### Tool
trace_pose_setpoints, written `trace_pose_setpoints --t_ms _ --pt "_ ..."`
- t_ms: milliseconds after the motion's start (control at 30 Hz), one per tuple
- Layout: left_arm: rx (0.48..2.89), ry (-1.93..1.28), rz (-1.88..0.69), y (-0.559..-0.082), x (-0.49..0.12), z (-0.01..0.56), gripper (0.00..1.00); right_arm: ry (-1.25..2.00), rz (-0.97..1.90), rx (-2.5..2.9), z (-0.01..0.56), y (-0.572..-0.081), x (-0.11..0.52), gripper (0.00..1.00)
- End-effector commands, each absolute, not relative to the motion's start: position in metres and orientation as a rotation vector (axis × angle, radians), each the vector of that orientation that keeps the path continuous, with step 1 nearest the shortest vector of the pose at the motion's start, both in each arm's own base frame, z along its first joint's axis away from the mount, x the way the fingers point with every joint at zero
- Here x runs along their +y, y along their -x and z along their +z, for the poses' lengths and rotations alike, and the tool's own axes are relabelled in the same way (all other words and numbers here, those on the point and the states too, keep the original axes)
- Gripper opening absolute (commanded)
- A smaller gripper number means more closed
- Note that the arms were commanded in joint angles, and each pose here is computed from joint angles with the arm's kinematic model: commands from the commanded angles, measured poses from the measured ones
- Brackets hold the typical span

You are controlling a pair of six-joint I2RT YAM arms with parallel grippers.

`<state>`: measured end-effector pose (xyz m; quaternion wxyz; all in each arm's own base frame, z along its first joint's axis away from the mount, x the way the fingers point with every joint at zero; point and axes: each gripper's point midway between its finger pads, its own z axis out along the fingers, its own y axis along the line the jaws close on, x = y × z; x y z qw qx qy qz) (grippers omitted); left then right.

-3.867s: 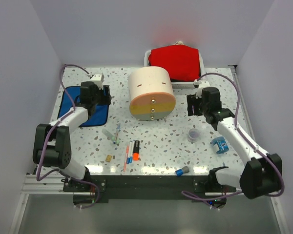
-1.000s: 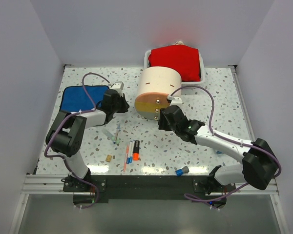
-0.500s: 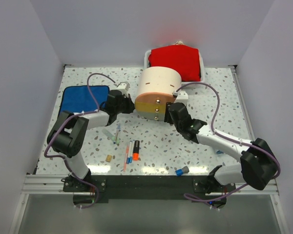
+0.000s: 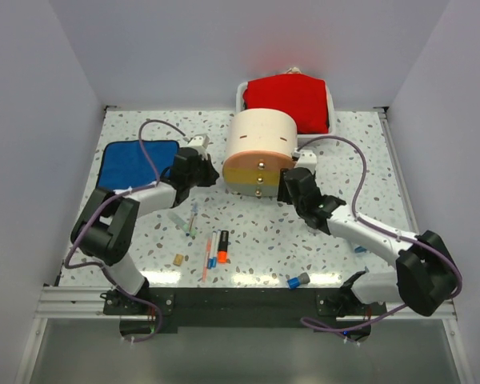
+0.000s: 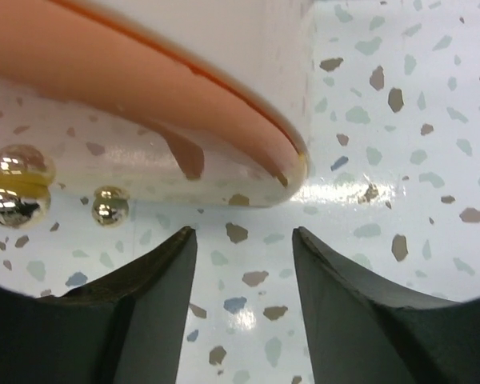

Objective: Sort the stationery into containers
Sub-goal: Move the storage box to the center of the board.

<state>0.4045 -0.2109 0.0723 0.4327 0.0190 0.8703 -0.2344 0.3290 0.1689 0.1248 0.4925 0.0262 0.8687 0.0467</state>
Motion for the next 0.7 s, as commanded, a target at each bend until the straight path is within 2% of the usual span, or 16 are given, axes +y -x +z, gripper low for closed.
trace_pose_setpoints --t_ms 0,33,67,100,133,300,533,667 --pt "2.178 0.063 -0.444 -0.39 -0.18 0.094 0.21 -0.082 0.156 2.14 0.146 -0.314 0.167 0.63" --pt "2.2 0.062 -0.422 -0.384 -0.175 0.092 0.4 -0.07 0.151 2.156 0.145 -0.31 0.165 0.64" --pt "2.229 0.057 -0.397 -0.376 -0.17 0.088 0.46 -0.068 0.157 2.161 0.145 -0.307 0.166 0.64" --pt "2.208 0.055 -0.384 -0.374 -0.166 0.097 0.58 -0.093 0.178 2.164 0.145 -0.306 0.168 0.64" --pt "2.209 0.043 -0.362 -0.369 -0.161 0.097 0.61 -0.112 0.205 2.159 0.146 -0.306 0.172 0.63" --pt "2.044 0.046 -0.275 -0.36 -0.129 0.141 0.71 -0.057 0.326 2.121 0.129 -0.302 0.206 0.61" --pt "1.927 0.177 -0.069 -0.344 -0.043 0.157 0.74 -0.047 0.311 2.197 0.095 -0.291 0.214 0.57" --pt "1.816 0.162 -0.014 -0.34 -0.026 0.188 0.75 -0.016 0.305 2.164 0.101 -0.293 0.22 0.53"
